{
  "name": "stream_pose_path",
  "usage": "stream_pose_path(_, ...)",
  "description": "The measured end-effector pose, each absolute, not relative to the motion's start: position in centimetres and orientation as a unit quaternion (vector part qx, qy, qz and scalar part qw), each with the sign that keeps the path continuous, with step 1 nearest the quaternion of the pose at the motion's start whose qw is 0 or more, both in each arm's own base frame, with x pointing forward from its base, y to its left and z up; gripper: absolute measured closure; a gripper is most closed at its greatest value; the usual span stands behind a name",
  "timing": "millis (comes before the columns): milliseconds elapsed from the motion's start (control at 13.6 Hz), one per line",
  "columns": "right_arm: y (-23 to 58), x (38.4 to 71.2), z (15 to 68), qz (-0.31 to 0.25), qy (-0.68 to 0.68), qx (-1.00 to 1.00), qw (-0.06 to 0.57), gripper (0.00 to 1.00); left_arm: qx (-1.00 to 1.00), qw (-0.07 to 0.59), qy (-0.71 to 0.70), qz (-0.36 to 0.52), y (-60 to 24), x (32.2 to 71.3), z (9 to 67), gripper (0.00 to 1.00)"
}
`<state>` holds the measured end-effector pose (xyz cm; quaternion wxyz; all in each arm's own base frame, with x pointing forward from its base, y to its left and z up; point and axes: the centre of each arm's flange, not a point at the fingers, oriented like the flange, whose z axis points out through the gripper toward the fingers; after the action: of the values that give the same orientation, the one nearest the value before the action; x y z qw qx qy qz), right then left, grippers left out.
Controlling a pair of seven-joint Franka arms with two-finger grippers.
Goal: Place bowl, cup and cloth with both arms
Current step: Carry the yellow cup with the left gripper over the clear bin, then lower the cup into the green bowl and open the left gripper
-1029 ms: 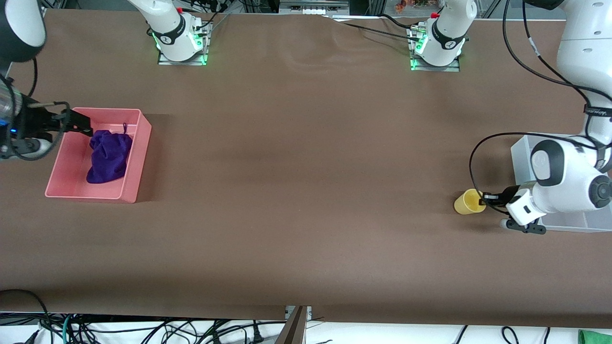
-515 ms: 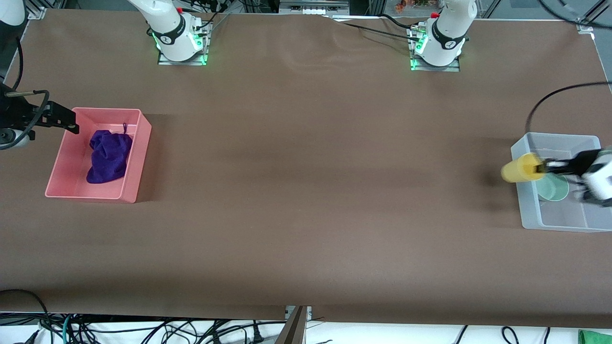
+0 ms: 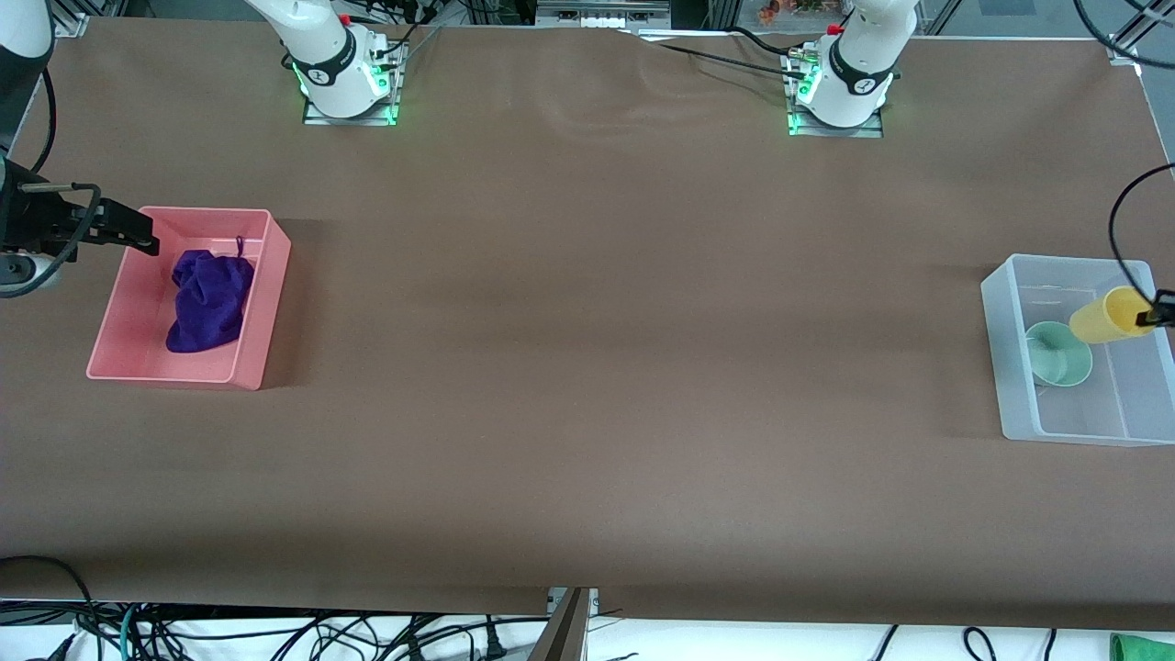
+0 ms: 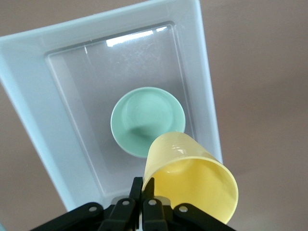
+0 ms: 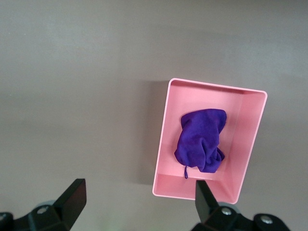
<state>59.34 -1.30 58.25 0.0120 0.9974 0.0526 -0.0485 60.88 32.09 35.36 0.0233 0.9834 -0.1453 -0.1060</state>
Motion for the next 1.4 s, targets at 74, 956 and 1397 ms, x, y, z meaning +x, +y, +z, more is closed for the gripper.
stream_pose_path(74, -1.3, 59.4, 58.2, -0.049, 0.053, 0.997, 0.012, 0.00, 0.983, 0.025, -0.150, -0.104, 32.0, 61.4, 33.4, 0.97)
stream_pose_path(956, 0.1, 59.4, 58.2, -0.049, 0.064, 0.997, 0.012, 0.00, 0.976, 0.028, -0.196, -0.086, 29.0, 63.1, 35.6, 0.27)
stream_pose_path(1397, 0.1, 59.4, 58.2, -0.049, 0.064, 0.997, 0.012, 0.00, 0.991, 0.009, -0.125, -0.055, 14.4, 65.6, 46.0, 0.00)
